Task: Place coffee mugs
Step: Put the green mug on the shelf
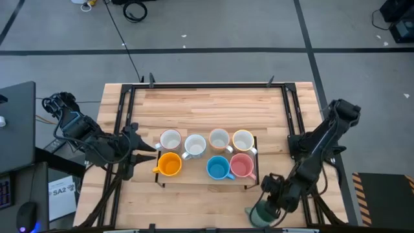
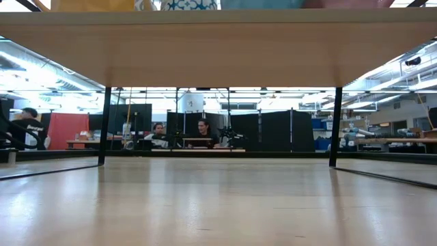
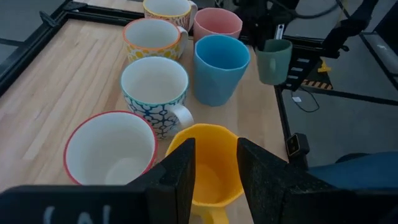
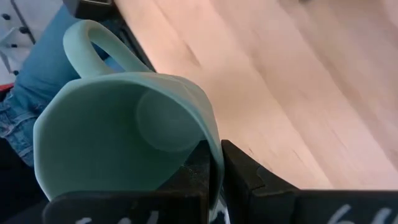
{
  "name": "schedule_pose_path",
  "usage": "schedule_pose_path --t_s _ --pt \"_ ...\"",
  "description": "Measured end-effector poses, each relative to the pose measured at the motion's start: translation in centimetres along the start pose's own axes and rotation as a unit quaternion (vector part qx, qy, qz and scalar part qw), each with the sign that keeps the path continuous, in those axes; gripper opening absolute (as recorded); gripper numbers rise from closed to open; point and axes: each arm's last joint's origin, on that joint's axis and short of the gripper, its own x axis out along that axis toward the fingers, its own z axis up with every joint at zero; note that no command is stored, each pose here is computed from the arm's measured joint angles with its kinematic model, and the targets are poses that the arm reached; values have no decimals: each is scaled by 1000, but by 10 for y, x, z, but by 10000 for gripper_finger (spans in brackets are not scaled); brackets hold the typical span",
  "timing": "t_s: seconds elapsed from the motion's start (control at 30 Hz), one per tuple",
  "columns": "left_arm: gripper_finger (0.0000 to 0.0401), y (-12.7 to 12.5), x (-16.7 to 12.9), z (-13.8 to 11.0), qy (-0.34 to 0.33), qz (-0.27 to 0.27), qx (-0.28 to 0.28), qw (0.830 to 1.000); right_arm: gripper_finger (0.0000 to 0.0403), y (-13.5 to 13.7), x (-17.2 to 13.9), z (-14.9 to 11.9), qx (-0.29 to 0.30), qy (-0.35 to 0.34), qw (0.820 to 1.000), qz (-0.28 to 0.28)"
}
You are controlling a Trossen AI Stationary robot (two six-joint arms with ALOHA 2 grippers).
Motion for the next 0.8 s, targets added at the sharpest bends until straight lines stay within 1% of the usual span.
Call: schedule_pose_path --t_s 0.13,0.4,0.6,0.8 --pt "123 -1 0 1 -5 -4 -4 1000 26 23 13 0 -23 -14 1000 -9" --pt "123 -1 0 2 -7 -5 -6 1000 26 65 23 6 -47 -28 997 -47" --pt "123 -1 0 2 -6 -5 -5 1000 27 91 27 25 -59 -66 995 -46" --pt "123 -1 0 2 -6 -5 -5 1000 27 104 38 49 -70 -81 993 -48"
